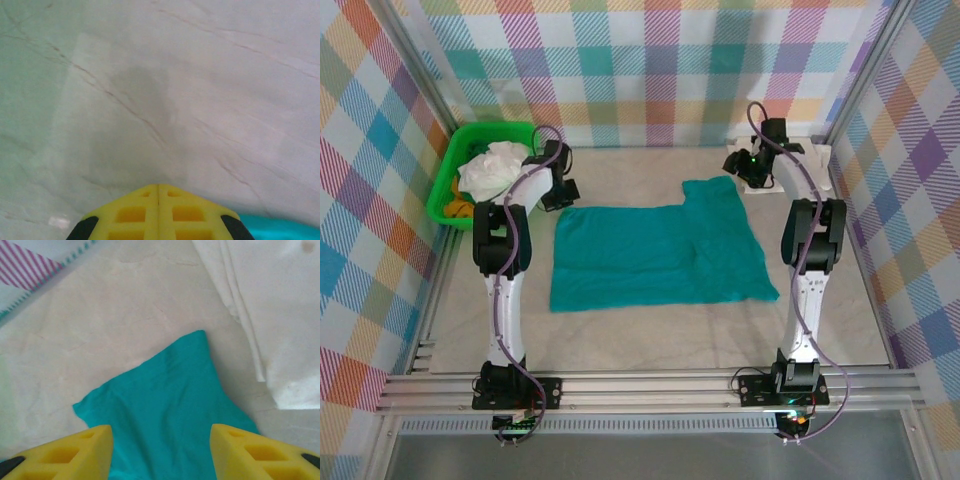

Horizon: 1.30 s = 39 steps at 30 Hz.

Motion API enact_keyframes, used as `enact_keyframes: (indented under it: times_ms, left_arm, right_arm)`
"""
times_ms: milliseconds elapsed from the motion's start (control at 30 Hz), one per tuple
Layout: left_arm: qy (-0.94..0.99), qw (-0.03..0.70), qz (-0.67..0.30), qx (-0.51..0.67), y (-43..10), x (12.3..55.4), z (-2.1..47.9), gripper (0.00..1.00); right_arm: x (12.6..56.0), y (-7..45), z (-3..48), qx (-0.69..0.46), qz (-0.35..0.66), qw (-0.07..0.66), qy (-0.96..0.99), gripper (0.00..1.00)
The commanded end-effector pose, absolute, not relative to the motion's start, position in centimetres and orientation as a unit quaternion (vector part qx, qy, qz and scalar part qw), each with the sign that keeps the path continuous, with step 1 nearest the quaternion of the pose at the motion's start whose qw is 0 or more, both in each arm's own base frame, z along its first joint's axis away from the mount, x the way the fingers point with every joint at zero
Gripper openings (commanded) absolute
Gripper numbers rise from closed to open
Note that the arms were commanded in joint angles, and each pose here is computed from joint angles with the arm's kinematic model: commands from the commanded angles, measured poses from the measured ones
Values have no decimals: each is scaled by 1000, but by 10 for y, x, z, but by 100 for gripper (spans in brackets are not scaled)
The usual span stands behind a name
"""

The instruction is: Fold and stack the t-shirts

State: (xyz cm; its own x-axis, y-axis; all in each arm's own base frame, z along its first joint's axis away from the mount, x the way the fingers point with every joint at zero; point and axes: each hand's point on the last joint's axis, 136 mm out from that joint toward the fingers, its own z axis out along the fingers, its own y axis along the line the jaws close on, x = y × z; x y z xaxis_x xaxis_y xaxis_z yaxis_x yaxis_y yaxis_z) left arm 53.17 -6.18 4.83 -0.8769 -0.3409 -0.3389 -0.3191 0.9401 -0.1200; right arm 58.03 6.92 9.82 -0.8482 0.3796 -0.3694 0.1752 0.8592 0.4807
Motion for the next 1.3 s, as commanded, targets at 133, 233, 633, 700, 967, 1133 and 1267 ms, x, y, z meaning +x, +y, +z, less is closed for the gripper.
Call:
enact_keyframes:
  times_ms: [133,233,633,700,967,1133,1267]
  left_arm:
    - [957,230,-47,-170,-67,527,103,0]
    - [954,242,-50,-170,-67,523,113,0]
    - [956,233,-41,-172,-64,510,106,0]
    - [957,233,-40,-171,-65,510,104,0]
    - [956,238,-40,-168,-65,513,106,0]
    - [956,238,-41,-166,-66,517,107,0]
    - [955,243,-36,-165,-64,521,108,0]
  right_arm:
    - [595,64,83,105,176,215,955,54]
    - [600,66,73,99,176,204,958,55]
    - [604,78,40,102,199,175,959,50]
    - [606,81,38,105,206,175,957,51]
    - [615,100,30,124,251,170,945,46]
    - [621,102,28,133,261,176,940,31]
    - [627,102,37,134,264,191,936,11]
